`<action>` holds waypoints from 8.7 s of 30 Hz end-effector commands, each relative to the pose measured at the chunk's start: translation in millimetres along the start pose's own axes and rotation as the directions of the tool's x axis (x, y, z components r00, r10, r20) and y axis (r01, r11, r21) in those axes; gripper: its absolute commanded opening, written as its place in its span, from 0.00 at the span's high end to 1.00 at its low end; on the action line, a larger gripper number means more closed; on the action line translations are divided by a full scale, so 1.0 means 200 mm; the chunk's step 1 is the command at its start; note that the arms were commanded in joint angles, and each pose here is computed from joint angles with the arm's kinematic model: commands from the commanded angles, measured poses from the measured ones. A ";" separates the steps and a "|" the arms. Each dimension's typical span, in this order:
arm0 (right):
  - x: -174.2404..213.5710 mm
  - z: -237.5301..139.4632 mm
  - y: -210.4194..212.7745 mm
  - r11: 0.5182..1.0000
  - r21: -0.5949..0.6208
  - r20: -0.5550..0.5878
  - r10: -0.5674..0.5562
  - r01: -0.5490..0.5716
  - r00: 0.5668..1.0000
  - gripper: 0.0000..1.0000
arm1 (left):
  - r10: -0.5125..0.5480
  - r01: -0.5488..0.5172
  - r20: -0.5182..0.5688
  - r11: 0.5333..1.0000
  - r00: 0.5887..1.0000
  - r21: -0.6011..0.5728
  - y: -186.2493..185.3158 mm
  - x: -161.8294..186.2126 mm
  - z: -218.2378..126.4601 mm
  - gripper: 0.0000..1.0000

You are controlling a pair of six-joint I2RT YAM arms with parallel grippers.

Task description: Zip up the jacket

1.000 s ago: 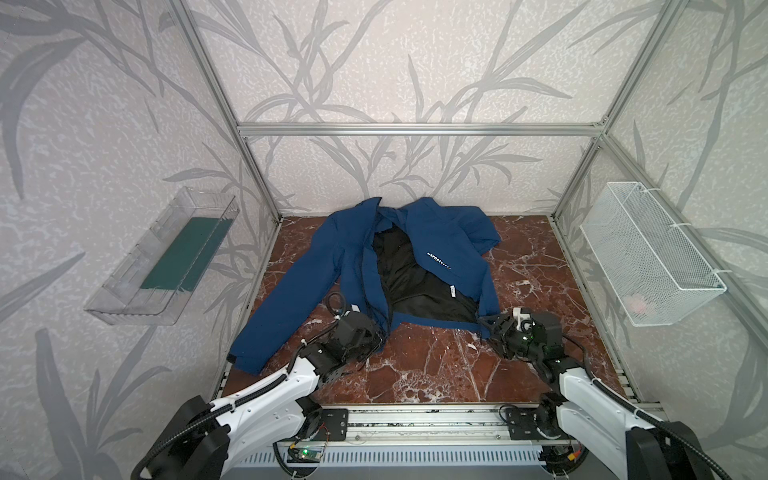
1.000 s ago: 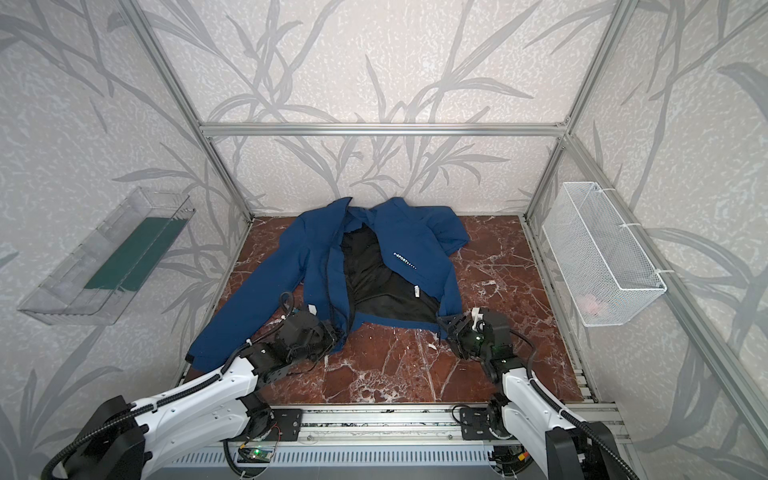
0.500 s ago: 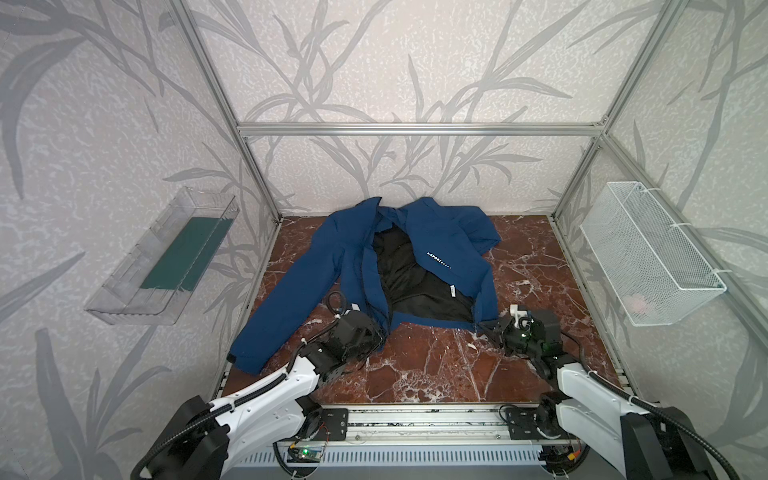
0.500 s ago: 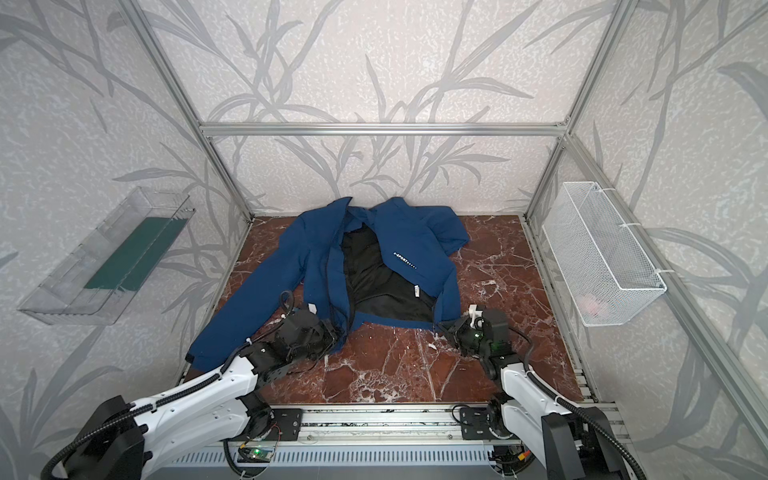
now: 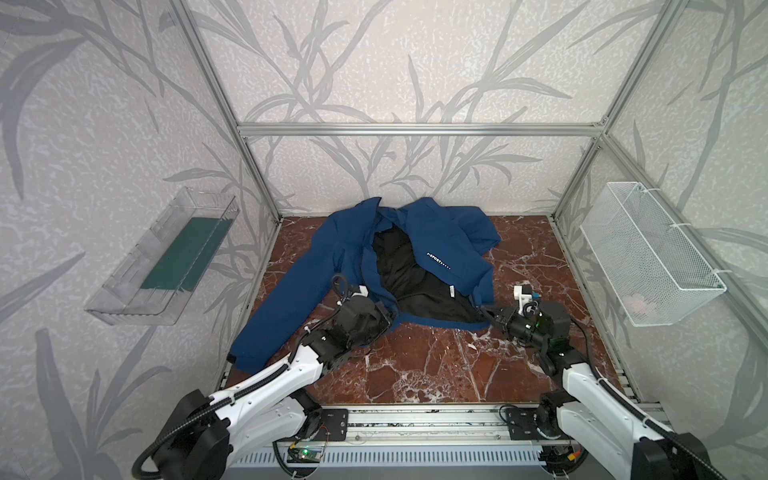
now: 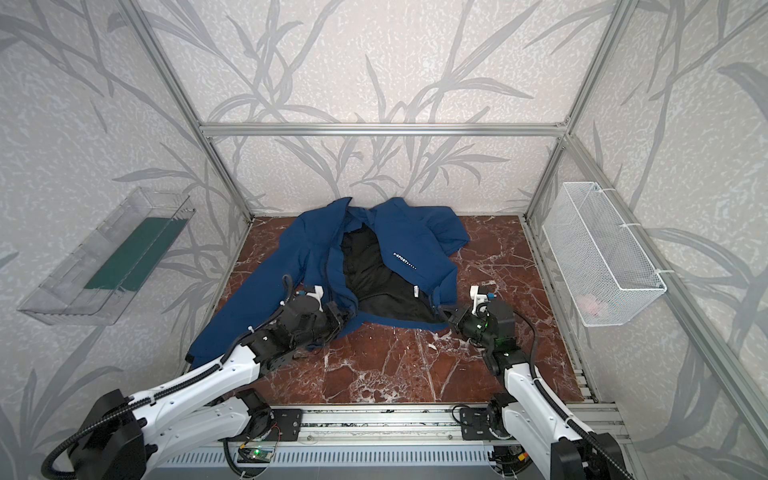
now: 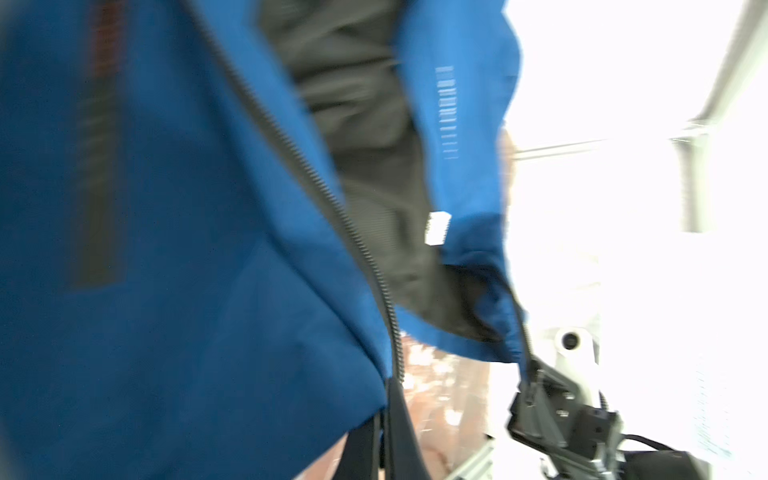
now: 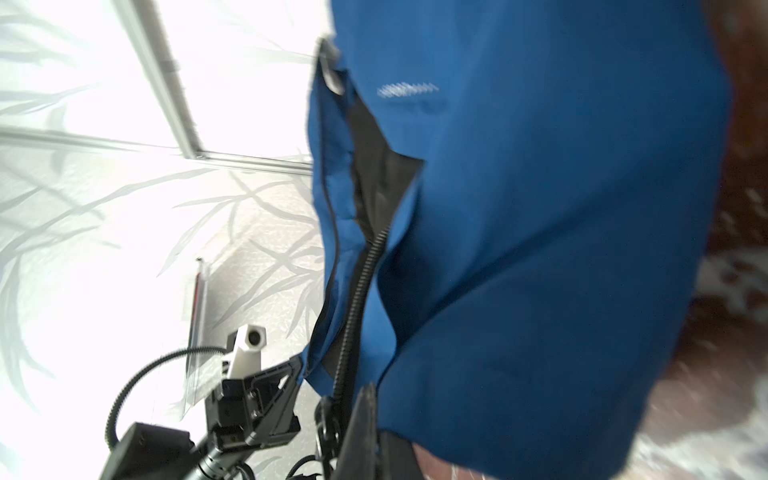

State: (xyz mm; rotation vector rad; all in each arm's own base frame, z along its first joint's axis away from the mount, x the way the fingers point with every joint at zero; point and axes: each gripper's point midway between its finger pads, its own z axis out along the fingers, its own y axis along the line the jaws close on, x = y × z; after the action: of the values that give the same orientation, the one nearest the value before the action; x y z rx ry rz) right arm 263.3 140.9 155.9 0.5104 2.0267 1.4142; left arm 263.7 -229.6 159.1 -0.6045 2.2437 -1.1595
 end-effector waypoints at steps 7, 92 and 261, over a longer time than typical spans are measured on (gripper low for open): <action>-0.16 -0.12 0.25 0.935 0.106 0.106 -0.348 0.337 0.931 1.00 | 0.073 -0.070 0.001 0.963 0.997 0.261 -0.45 -0.04 0.11 1.00; 0.19 -0.05 -0.24 0.934 0.357 -0.033 0.022 -0.008 0.999 0.94 | 0.093 -0.095 0.031 0.993 0.995 0.073 -0.09 0.00 0.09 1.00; 0.34 -0.21 -0.50 0.858 0.500 -0.292 0.034 0.122 0.956 1.00 | 0.271 -0.264 -0.490 0.961 0.828 0.085 -0.32 0.70 1.25 1.00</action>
State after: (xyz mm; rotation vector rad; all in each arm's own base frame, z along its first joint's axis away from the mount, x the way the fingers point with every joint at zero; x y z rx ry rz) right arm 185.4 119.7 49.2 0.5059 2.6623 0.9518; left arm 326.7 -509.8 50.5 0.0873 2.6049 -1.2939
